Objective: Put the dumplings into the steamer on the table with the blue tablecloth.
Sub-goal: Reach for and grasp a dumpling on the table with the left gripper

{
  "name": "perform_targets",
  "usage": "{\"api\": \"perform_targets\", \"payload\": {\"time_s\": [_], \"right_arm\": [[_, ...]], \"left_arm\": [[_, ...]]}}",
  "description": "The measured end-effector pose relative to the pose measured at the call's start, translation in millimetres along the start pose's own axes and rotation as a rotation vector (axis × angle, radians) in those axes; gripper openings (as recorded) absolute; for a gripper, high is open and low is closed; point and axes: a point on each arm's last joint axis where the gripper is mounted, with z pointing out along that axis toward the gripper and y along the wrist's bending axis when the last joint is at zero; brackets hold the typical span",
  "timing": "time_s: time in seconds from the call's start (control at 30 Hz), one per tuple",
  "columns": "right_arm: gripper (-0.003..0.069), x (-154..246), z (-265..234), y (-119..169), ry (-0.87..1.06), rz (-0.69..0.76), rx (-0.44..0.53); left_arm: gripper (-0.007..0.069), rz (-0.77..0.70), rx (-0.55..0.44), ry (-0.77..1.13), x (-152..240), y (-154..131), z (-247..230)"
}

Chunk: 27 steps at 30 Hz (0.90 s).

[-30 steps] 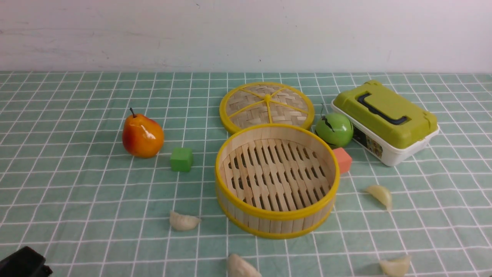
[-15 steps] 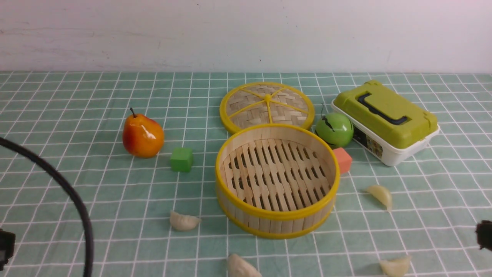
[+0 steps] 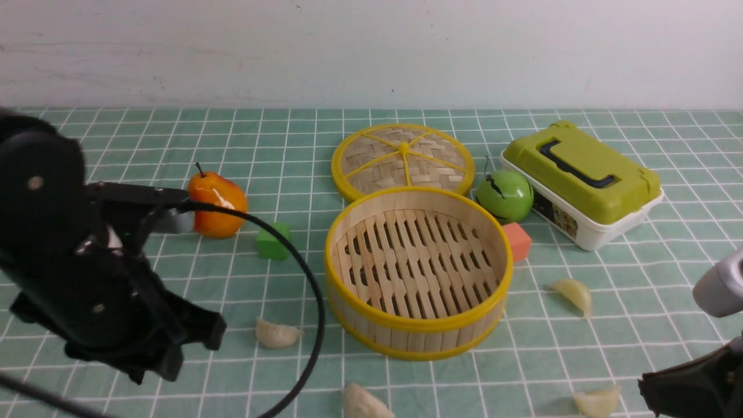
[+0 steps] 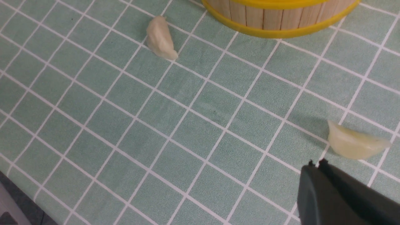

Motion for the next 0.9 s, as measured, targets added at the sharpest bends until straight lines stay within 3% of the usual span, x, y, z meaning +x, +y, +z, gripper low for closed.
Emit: {"api": "perform_targets", "payload": {"time_s": [0.17, 0.27, 0.67, 0.9], "right_arm": [[-0.0015, 0, 0, 0, -0.002, 0.002, -0.002], [-0.0015, 0, 0, 0, -0.002, 0.002, -0.002], [-0.001, 0, 0, 0, -0.002, -0.002, 0.0], [-0.0003, -1, 0, -1, -0.014, -0.002, 0.006]], "left_arm": [[0.0459, -0.011, 0.014, 0.016, -30, -10, 22], [0.0509, -0.079, 0.027, -0.008, -49, -16, 33], [0.0521, -0.524, 0.071, -0.078, -86, -27, 78], [0.0521, -0.631, 0.061, -0.051, -90, -28, 104]]}}
